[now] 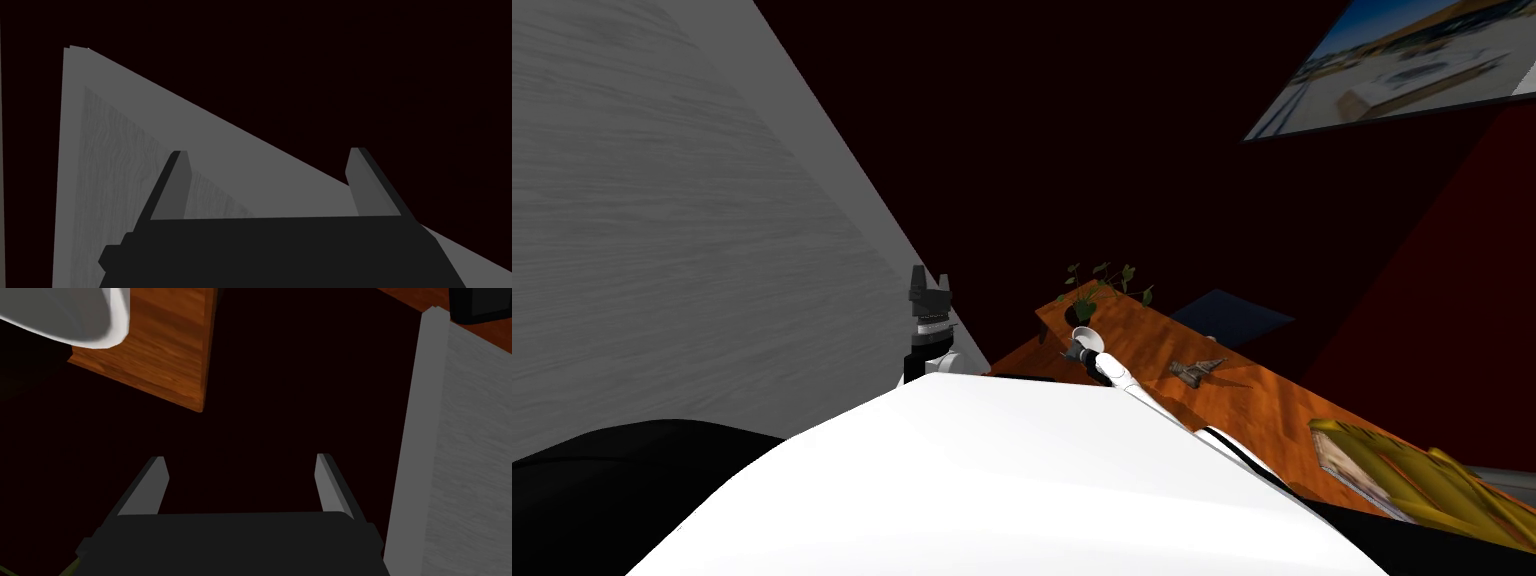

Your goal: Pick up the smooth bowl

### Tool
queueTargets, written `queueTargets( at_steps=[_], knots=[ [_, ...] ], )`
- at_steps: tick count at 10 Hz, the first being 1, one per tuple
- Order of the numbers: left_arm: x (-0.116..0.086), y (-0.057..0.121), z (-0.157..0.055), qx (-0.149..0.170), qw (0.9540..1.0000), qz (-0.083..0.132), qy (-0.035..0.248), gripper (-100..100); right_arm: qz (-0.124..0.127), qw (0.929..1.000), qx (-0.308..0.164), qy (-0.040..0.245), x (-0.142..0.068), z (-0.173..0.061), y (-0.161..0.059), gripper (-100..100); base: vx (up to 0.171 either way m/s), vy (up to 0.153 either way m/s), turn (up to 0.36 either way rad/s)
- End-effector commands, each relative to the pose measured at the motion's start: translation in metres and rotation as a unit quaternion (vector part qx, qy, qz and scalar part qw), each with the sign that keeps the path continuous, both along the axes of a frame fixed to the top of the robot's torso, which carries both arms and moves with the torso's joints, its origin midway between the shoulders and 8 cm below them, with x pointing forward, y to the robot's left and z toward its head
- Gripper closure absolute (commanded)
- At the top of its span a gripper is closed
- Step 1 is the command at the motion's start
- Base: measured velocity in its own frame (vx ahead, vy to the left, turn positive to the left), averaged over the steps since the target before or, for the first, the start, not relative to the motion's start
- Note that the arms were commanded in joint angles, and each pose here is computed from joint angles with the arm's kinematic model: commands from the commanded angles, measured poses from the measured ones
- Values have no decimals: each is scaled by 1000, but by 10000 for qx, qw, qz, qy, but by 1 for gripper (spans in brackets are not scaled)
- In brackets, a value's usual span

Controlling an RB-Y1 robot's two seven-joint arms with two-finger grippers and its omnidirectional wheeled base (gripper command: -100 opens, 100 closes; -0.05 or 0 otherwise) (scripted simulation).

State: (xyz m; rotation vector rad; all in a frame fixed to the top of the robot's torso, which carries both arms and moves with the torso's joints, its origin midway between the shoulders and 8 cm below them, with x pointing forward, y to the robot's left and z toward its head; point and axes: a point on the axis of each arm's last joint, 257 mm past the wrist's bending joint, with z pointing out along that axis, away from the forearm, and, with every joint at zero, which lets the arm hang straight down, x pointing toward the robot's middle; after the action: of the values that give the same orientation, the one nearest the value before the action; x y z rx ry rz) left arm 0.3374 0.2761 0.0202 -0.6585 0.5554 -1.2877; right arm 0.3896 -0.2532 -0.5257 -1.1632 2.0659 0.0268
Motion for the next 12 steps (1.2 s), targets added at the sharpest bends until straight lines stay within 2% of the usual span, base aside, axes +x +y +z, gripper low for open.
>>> queueTargets(
  at_steps=[1,2,3,4,6,7,9,11,12],
  knots=[
    [0,0,0,0,10000,0,0,0,133,9992,-359,67,-3,-10,-19,-100,8,9,14],
    [0,0,0,0,10000,0,0,0,116,9992,-373,100,-5,-12,-22,-100,9,8,4],
    [0,0,0,0,10000,0,0,0,219,9973,-680,167,-9,-19,-39,-100,11,10,8],
    [0,0,0,0,10000,0,0,0,208,9972,-689,189,-10,-21,-41,-100,11,7,6],
    [0,0,0,0,10000,0,0,0,358,9914,-1209,352,-20,-33,-74,-100,16,3,10],
    [0,0,0,0,10000,0,0,0,371,9912,-1224,352,-21,-33,-75,-100,18,-3,3],
    [0,0,0,0,10000,0,0,0,496,9841,-1630,494,-30,-41,-102,-100,23,-14,6],
    [0,0,0,0,10000,0,0,0,496,9841,-1630,494,-30,-41,-102,-100,16,-9,2],
    [0,0,0,0,10000,0,0,0,575,9781,-1904,615,-39,-46,-123,-100,23,-24,4]
  ],
)
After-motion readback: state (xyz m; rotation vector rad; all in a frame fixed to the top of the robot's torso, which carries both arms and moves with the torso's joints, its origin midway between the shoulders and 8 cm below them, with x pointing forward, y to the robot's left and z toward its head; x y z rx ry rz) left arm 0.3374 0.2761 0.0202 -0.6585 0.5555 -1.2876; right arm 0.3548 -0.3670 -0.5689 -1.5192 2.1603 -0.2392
